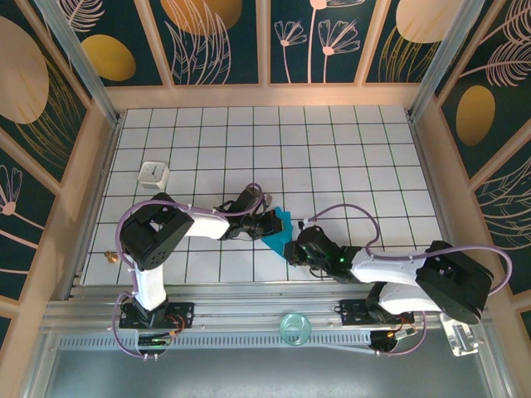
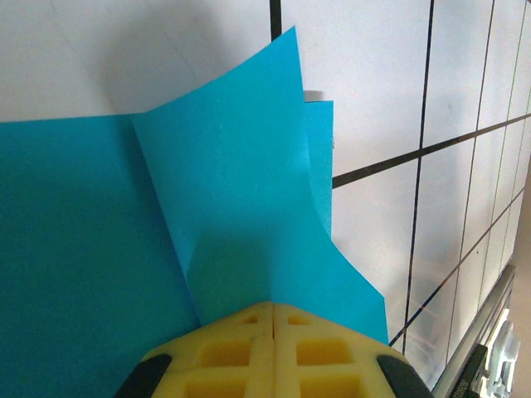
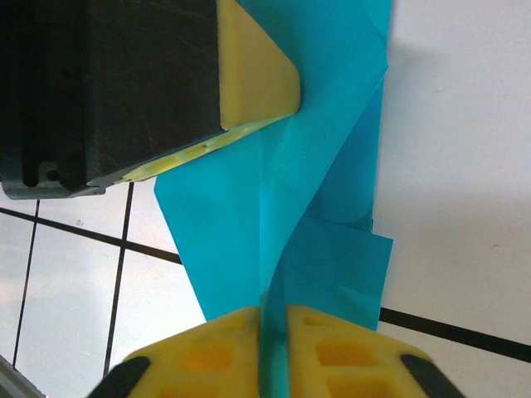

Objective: Fold a paper plane with a square sheet of paper (pick it up from the middle)
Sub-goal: Fourth fold the wing at the center of the table.

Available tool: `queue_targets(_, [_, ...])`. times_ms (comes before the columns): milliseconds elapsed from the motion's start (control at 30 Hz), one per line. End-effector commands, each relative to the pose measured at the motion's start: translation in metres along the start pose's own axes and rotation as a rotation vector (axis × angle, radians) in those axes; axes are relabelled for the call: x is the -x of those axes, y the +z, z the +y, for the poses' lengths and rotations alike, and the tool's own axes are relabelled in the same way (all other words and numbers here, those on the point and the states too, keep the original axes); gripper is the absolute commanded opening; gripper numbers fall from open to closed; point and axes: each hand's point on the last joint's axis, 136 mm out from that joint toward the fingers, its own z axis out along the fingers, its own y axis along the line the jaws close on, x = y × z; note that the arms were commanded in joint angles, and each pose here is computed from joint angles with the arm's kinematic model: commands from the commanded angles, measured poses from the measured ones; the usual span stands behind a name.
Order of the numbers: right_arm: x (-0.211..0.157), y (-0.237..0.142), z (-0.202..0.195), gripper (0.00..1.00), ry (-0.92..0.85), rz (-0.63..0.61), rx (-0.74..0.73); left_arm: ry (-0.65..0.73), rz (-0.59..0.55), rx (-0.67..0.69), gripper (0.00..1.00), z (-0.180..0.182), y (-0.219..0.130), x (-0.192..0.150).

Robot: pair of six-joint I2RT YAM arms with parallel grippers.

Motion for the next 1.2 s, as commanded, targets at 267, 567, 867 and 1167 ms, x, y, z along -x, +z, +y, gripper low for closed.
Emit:
queue_targets(267, [0.002, -0.001, 0.001, 0.05, 0.067, -0.017, 0.040, -0.025, 0.026, 0.138, 0.00, 0.043, 0.005, -0.009])
queue_targets(567, [0.001, -0.002, -0.007, 0.03, 0.124, -0.011, 0.083, -0.019, 0.026, 0.139, 0.00, 0.043, 0.005, -0.009])
queue_targets(867, [0.000, -0.006, -0.004, 0.01, 0.164, -0.004, 0.161, -0.019, 0.027, 0.141, 0.00, 0.043, 0.005, -0.009])
queue_targets(1167, [-0.001, -0.003, 0.004, 0.04, 0.154, 0.015, 0.200, -0.020, 0.026, 0.139, 0.00, 0.043, 0.005, -0.009])
